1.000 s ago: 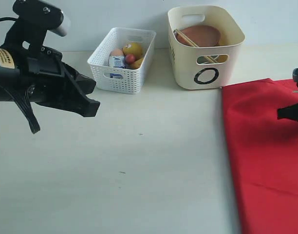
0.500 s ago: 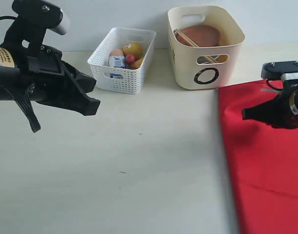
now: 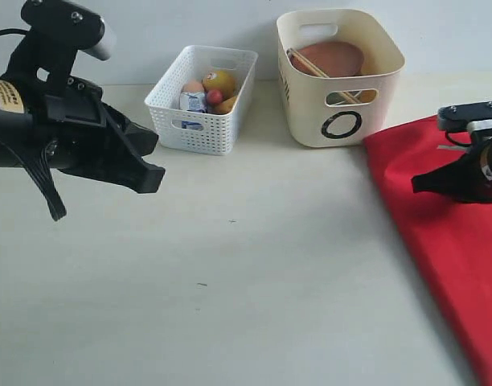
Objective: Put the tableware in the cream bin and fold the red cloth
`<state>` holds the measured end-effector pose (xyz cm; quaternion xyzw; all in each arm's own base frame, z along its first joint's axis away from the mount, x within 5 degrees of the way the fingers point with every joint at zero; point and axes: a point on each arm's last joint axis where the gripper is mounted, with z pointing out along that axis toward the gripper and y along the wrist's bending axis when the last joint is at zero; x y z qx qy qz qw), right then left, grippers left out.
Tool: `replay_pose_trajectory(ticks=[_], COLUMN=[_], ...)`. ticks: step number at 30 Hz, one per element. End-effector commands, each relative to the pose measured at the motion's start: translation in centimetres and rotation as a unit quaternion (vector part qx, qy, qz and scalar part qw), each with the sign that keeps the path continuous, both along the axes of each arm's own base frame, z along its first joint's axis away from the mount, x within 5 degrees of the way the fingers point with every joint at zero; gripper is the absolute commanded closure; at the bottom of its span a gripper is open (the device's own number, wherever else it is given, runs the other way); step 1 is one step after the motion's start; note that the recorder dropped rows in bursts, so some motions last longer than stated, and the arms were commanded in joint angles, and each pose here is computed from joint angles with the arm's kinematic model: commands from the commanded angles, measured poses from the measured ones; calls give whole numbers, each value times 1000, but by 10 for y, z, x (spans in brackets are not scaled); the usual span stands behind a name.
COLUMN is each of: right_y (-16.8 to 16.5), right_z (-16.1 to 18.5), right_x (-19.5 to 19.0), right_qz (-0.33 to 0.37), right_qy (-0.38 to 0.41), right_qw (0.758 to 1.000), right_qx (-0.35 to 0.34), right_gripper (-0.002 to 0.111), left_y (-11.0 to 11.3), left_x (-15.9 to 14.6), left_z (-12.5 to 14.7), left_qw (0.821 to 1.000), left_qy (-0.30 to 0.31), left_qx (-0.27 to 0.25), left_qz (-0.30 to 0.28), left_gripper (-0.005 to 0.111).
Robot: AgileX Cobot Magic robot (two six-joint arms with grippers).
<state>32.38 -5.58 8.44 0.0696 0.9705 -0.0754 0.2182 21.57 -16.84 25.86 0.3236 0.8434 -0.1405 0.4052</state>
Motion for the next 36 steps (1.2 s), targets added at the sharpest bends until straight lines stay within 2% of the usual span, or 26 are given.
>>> replay_pose_trajectory(ticks=[1, 10, 12, 15, 22, 28, 36], right_y=[-26, -73, -74, -61, -11, 6, -2], right_z=[-39, -53, -52, -46, -30, -21, -14], right_x=[-24, -45, -41, -16, 68, 122, 160], right_qz=[-59, -167, -181, -132, -7, 30, 32], right_qy=[107, 123, 100, 38, -26, -56, -69], right_qw=[992, 978, 978, 989, 1000, 997, 993], right_qx=[-26, -5, 18, 49, 5, -41, -85], right_gripper=[108, 108, 108, 108, 108, 108, 108], left_y=[2, 2, 2, 2, 2, 2, 1], left_x=[-1, -1, -1, -1, -1, -1, -1], left_z=[2, 1, 2, 2, 2, 2, 2], left_qw=[1000, 1000, 1000, 1000, 1000, 1000, 1000], left_qy=[-2, -2, -3, -4, -3, -3, 2], left_qx=[-1, 0, -1, -2, -2, -2, -9], left_qz=[1, 0, 1, 1, 1, 1, 6], left_gripper=[105, 105, 105, 105, 105, 105, 105])
